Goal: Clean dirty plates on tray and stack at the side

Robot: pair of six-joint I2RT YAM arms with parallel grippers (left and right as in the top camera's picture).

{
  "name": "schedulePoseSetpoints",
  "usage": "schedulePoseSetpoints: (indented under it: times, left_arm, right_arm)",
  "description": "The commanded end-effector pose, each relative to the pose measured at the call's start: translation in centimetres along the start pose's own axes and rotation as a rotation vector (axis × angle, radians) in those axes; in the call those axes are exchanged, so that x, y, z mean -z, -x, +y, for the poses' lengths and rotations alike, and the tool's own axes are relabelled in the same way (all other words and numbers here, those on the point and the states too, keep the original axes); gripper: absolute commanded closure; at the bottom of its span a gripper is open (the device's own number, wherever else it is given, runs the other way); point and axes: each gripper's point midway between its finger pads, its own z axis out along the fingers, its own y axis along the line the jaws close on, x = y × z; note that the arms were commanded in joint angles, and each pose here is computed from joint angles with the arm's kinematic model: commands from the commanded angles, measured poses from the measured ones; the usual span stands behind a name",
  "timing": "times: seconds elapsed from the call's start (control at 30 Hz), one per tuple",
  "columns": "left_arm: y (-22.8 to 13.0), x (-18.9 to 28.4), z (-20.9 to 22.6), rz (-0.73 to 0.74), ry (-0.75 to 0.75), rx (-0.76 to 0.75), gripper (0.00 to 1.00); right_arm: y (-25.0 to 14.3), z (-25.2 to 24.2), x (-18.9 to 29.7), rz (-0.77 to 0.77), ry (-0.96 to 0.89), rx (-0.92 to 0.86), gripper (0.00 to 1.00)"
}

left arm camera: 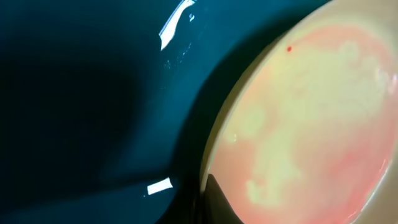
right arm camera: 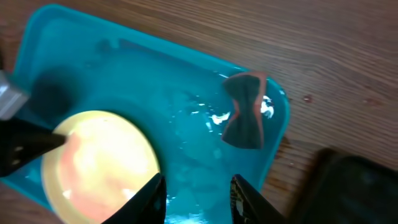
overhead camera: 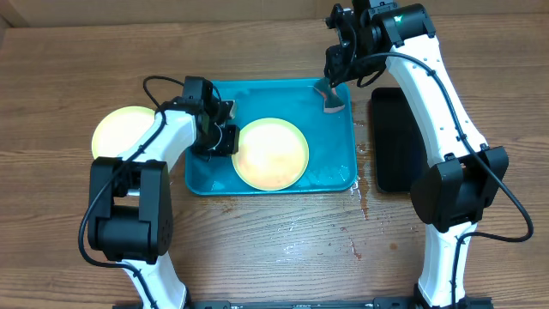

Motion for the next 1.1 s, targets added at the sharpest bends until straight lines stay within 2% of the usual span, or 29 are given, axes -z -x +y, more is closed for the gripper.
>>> schedulePoseSetpoints:
  times: [0.0, 0.13, 0.3, 0.73, 0.87, 1.07]
  left_arm:
    - [2.8, 3.1, -1.1, -0.087, -0.004, -0.039, 0.96]
    - [4.3, 6.6, -1.6, -0.130, 0.020, -0.045, 0.96]
    - [4.8, 11.3, -0.7, -0.155, 0.101, -0.017, 0.96]
    - [2.6, 23.9, 6.3, -0.253, 0.497, 0.134, 0.96]
    - [1.4, 25.8, 8.0, -0.249, 0.631, 0.165, 0.96]
    - [0.5, 26.7, 9.1, -0.237, 0.715, 0.209, 0.96]
  right_arm:
    - [-0.2, -1.7, -0.9, 0.018, -0.092, 0.004, 0.64]
    - [-0.6, -3.0, -2.8, 0.058, -0.136, 0.101, 0.65]
    - [-1.5, -4.2, -5.5, 0.118, -0.167, 0.132, 0.67]
    - [-0.7, -5.0, -9.1, 0.103, -0.167, 0.206, 0.75]
    - [-1.0, -5.3, -10.4, 0.118, -0.164, 0.203, 0.75]
    - [-2.0, -5.6, -12.1, 0.155, -0.159, 0.195, 0.75]
